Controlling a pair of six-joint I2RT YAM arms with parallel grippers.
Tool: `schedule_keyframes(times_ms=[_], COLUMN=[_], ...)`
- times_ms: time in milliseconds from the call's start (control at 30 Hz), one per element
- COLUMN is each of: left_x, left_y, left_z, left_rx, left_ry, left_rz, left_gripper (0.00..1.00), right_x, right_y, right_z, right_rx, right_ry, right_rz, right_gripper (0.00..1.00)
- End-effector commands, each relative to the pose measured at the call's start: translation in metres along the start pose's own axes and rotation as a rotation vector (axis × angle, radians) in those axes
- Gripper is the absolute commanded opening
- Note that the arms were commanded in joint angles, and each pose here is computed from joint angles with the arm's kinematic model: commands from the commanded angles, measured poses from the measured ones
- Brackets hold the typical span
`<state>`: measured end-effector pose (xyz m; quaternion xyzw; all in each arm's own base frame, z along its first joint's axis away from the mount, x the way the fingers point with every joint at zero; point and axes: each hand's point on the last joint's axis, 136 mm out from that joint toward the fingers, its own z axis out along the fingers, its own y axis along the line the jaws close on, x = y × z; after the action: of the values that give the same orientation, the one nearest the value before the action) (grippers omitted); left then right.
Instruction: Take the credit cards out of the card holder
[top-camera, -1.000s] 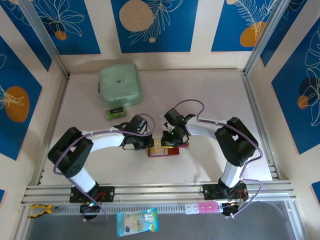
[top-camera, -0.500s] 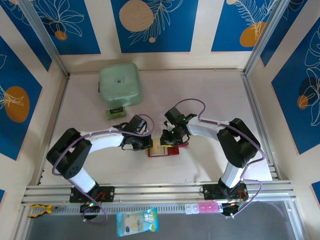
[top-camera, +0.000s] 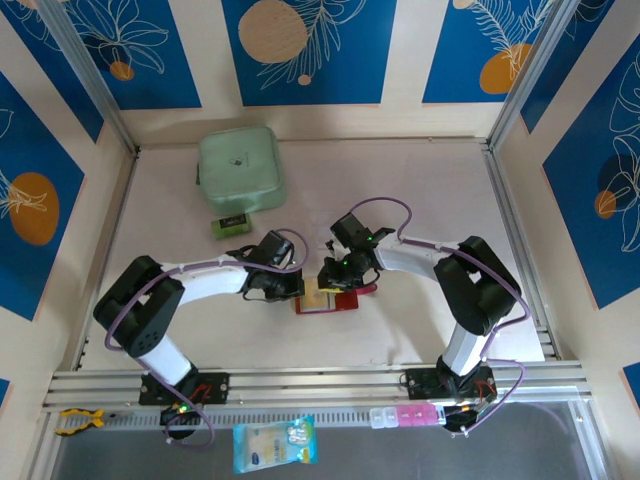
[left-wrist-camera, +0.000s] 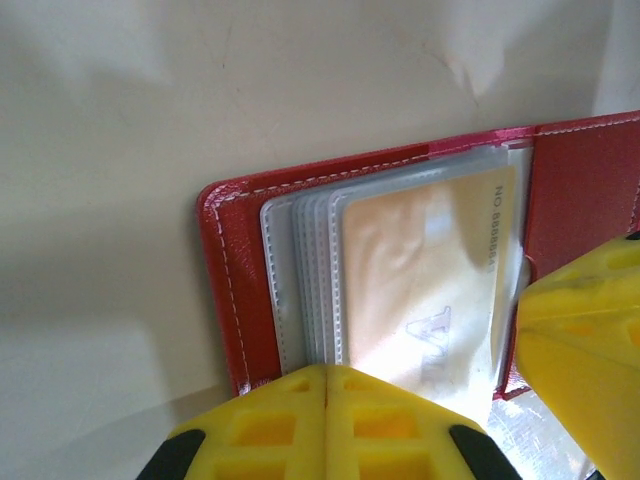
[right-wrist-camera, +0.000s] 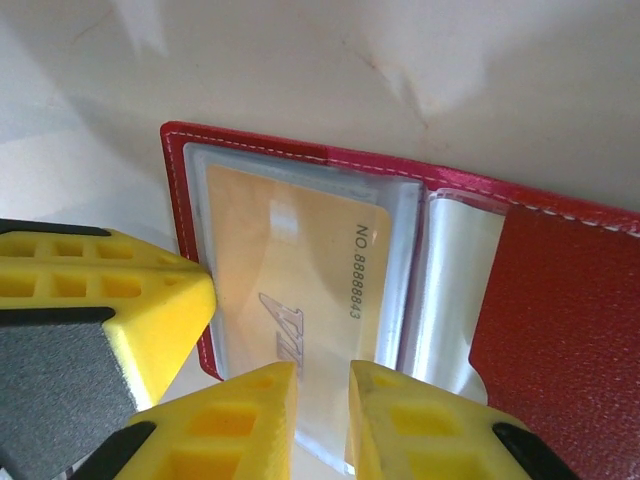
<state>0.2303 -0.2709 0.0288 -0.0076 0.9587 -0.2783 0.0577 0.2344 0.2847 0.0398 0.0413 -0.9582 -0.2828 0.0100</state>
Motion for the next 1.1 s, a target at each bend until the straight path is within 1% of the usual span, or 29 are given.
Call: schedule_keyframes(times_ms=[0,467,533,633,800,1067], left_x=[0.005,0.006,0.006,0.007,0.007,0.007], left_y=[0.006,0.007,0.007,0.007,0.008,0.008], left_z=[0.006,0.006,0.006,0.006,0.006,0.006], left_rx=[-0.032,-0.038,-0.038,-0.039,-0.044,-0.042], left_ry=[0.019,0.025,0.025,0.026,0.027,0.024], left_rz=[0.011,0.011,0.009,0.009,0.008,0.008], left_gripper=[0.03,0.02,0.03,0.03,0.03,0.03], right_x=[0.006,0.007,0.008,0.008,0.006,0.0], right_y=[-0.006,-0.003,-0.005,-0.014,-0.023,-0.017], right_z=[0.007,0.014,0.015,0.015,0.007,-0.007], right_rx=[-0.009,-0.066,-0.061,-0.011,0.058,0.066], right_ry=[0.035,0.061,0.064,0.06,0.026,-0.014], right_rz=[0.032,0.044,0.048,0.061,0.058,0.025], right_gripper=[0.22,0.19,0.19,0.2,0.21,0.21])
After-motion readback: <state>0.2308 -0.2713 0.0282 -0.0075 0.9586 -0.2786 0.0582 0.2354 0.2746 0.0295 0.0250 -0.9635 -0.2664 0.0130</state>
